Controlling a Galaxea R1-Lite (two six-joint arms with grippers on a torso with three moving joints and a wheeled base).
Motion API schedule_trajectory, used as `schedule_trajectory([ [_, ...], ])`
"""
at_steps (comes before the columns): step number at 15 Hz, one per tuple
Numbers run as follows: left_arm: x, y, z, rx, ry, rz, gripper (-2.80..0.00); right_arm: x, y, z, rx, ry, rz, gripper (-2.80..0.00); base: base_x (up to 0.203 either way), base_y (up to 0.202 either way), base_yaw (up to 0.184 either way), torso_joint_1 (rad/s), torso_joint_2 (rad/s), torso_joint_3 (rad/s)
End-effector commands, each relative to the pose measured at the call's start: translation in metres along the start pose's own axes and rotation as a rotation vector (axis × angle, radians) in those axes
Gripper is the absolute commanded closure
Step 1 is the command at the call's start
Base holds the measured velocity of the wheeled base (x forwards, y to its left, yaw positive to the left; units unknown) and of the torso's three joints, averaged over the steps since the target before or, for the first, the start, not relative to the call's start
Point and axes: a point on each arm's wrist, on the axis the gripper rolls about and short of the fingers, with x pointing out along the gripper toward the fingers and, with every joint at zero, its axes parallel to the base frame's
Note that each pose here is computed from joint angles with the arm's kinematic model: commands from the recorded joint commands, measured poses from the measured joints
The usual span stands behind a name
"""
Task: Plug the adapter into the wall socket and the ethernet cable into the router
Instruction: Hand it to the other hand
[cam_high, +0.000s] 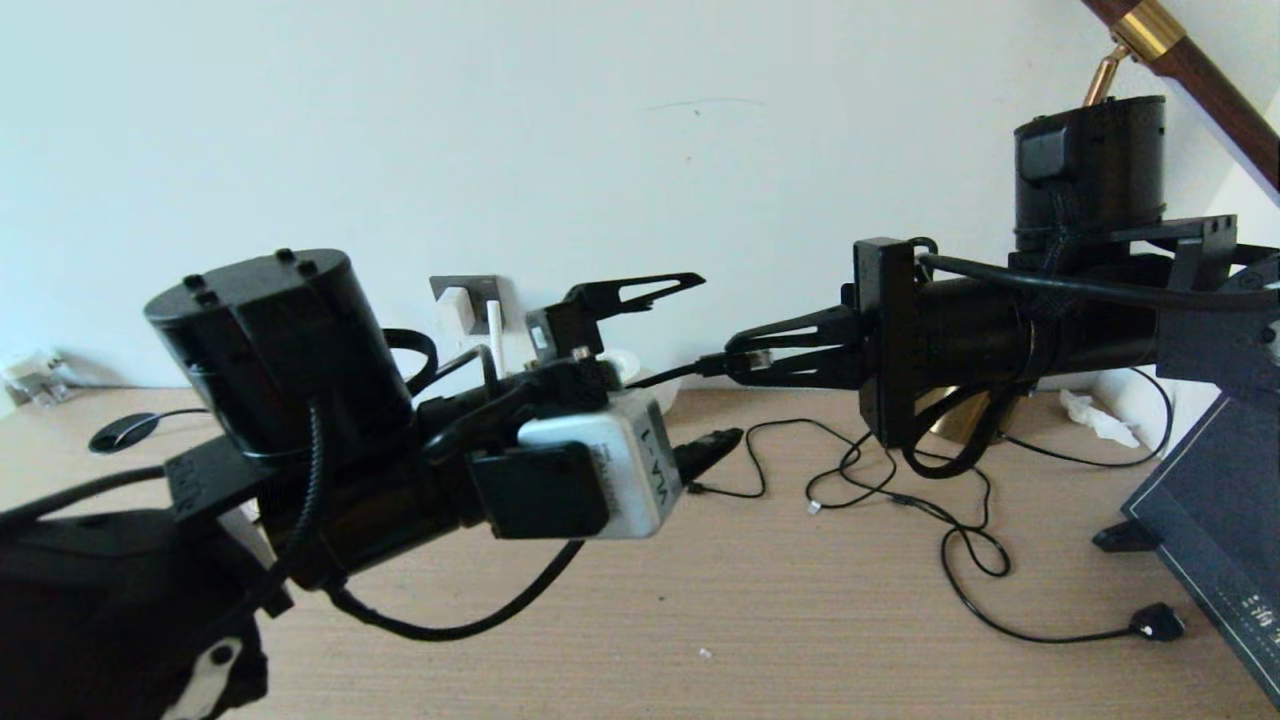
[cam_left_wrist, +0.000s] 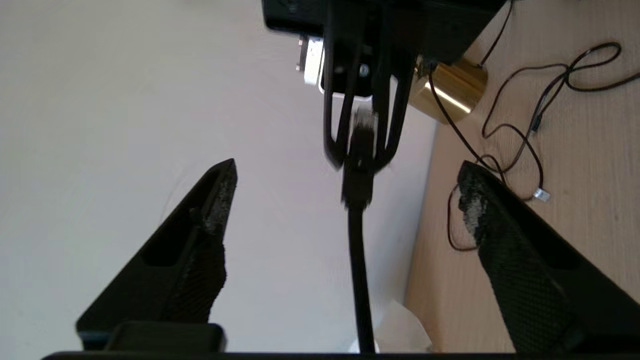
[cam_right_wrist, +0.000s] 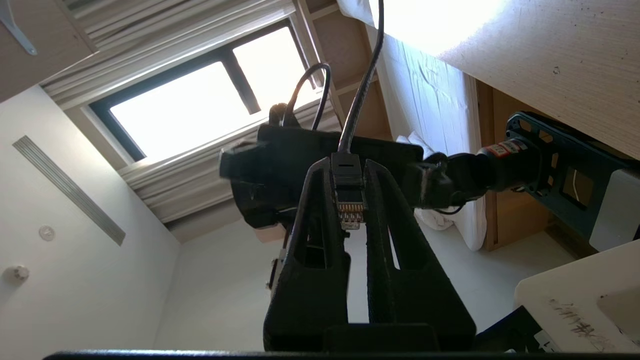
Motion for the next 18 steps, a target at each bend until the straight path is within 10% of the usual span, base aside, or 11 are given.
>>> schedule_trajectory([
  [1, -0.0044, -0.0002, 0.0013, 0.007, -0.001, 0.001, -2.80, 0.0000, 0.0001, -0.0007, 0.006, 0.007, 0.001, 0.00, 0.000, 0.000, 0.000, 0.000, 0.00, 0.000],
  [8, -0.0052, 0.0009, 0.0020, 0.006, -0.003, 0.004, -2.80, -0.0011, 0.0006, -0.0022, 0.005, 0.007, 0.002, 0.00, 0.000, 0.000, 0.000, 0.000, 0.00, 0.000],
  [9, -0.0052, 0.0009, 0.0020, 0.006, -0.003, 0.004, 0.00, -0.0011, 0.0006, -0.0022, 0.005, 0.007, 0.002, 0.00, 0.000, 0.000, 0.000, 0.000, 0.00, 0.000],
  [18, -0.0015, -0.0020, 0.0005, 0.005, 0.002, -0.003, 0.00, -0.0015, 0.0009, -0.0052, 0.002, 0.013, 0.003, 0.00, 0.000, 0.000, 0.000, 0.000, 0.00, 0.000],
])
